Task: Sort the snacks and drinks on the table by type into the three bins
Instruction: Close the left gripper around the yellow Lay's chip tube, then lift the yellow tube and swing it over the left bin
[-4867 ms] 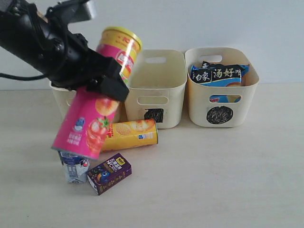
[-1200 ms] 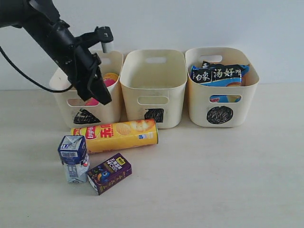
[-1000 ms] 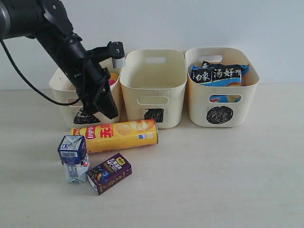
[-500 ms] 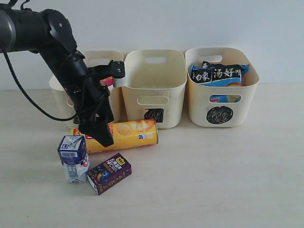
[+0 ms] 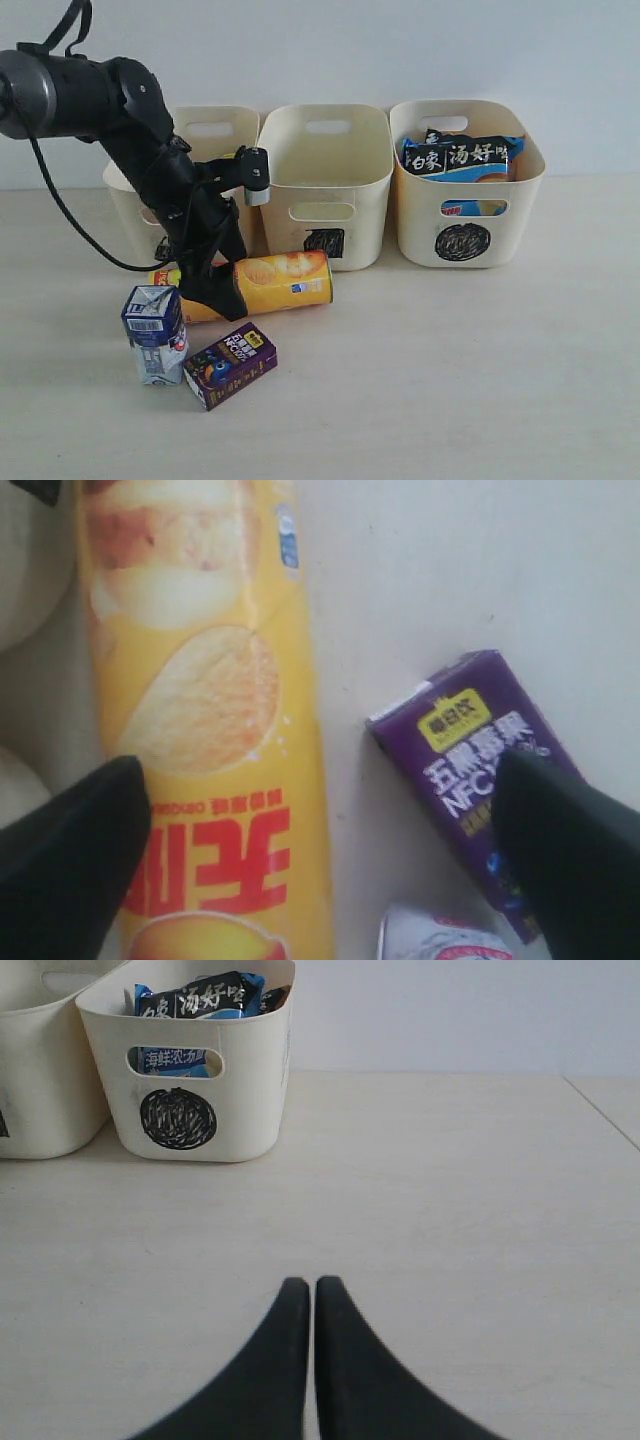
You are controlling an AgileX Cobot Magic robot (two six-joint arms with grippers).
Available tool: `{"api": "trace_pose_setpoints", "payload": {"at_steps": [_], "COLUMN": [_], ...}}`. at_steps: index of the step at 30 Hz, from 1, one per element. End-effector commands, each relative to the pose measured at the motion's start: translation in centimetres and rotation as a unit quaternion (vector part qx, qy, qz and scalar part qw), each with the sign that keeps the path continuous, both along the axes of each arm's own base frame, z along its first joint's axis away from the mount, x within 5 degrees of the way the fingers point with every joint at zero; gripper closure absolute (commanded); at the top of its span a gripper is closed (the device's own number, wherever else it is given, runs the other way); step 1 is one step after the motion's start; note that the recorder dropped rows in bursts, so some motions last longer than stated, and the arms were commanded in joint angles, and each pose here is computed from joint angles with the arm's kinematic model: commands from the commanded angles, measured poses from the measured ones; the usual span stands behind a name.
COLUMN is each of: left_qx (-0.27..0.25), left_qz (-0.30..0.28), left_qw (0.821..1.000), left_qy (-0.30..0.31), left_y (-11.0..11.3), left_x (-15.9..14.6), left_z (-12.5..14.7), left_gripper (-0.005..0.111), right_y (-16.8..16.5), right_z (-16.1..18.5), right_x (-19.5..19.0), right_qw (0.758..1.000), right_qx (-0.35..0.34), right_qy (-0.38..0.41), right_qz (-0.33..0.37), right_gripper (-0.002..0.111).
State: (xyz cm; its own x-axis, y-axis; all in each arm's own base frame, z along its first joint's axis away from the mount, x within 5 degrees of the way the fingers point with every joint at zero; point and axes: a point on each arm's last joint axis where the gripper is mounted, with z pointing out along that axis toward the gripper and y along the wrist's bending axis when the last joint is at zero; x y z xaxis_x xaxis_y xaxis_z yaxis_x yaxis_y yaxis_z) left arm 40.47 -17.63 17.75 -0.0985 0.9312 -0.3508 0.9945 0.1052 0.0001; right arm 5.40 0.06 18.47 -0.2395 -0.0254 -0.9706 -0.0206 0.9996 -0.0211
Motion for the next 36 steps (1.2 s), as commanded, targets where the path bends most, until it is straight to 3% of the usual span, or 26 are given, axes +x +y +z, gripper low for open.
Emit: {"api": "trace_pose_setpoints", "payload": {"at_steps": [1, 14, 20, 23, 29, 36], "left_qx": [-0.001, 0.003, 0.003, 0.007, 0.034, 0.026], "left_qz": [-0.001, 0.001, -0.017, -0.025, -0.054, -0.041], "left_qw": [1.0, 1.0, 0.999, 0.998, 0.997, 0.997], "left_qy": [-0.012, -0.03, -0.049, -0.05, -0.052, -0.063], "left_y": [-0.2, -0.6, -1.8, -2.2, -2.2, -2.3], "left_x": [0.4, 1.2, 1.1, 0.9, 0.6, 0.6], "left_z": [-0.8, -3.3, -3.7, -3.7, -3.9, -2.8], "left_gripper": [0.022, 0.023, 0.031, 0.045, 0.098, 0.102], "right_y": [0.0, 0.0, 0.0, 0.0, 0.0, 0.0], "right_z": [-0.1, -0.1, -0.1, -0.1, -0.1, -0.1], "right_x": [0.0, 0.0, 0.0, 0.0, 0.0, 0.0], "right_qw": [1.0, 1.0, 1.0, 1.0, 1.0, 1.0], "right_qx": [-0.005, -0.005, -0.005, -0.005, -0.005, -0.005], "right_qy": [-0.003, -0.003, -0.003, -0.003, -0.003, -0.003], "right_qz": [-0.002, -0.002, -0.002, -0.002, -0.002, -0.002], "right_gripper": [0.108, 0.108, 0.108, 0.108, 0.108, 0.108]}}
